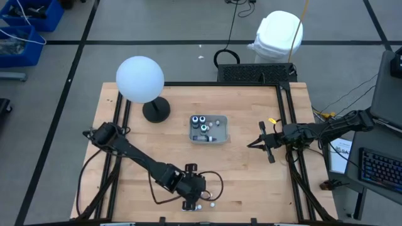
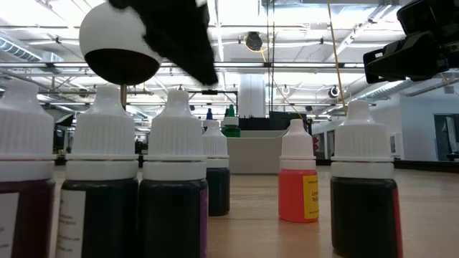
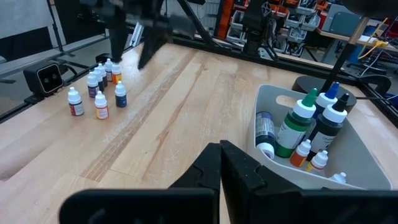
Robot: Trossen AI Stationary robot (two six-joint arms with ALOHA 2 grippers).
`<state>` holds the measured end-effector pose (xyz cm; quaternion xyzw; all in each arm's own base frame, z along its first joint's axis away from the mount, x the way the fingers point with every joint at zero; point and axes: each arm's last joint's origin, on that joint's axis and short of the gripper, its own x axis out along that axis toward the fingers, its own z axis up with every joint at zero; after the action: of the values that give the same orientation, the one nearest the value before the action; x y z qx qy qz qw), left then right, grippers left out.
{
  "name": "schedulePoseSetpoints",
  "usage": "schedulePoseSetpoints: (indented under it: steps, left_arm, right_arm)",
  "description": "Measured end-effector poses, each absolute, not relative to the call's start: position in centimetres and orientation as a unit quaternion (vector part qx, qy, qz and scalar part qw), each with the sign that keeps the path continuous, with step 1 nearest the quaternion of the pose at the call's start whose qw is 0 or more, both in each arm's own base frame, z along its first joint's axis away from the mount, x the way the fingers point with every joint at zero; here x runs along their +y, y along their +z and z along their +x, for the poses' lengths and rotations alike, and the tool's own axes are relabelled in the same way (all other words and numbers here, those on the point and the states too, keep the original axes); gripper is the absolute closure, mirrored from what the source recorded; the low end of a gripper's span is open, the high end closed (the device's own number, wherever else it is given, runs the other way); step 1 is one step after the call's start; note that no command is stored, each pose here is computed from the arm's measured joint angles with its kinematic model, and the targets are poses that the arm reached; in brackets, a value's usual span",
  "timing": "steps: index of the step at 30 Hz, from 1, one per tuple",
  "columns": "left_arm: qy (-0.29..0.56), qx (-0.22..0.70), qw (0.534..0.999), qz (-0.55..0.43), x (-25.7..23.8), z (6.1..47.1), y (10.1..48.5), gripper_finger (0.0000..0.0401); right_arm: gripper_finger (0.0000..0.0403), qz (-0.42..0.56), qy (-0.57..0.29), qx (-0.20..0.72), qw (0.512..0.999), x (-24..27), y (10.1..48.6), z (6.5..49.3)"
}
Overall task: Pick & Place food coloring
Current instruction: Put the small blue food coloring bottle into the gray bin
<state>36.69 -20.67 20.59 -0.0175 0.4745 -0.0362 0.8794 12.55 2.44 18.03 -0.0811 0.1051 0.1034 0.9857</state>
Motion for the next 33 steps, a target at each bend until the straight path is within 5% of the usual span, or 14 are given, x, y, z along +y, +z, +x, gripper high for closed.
schedulePoseSetpoints:
  steps: [33]
  left_arm:
    - [-0.066, 0.512, 0.856, -0.038, -21.2, 38.3, 15.6, 0.0171]
  right_arm:
    - [0.0403, -0.077, 0.103, 0.109, 0.986, 2.4, 18.0, 12.6]
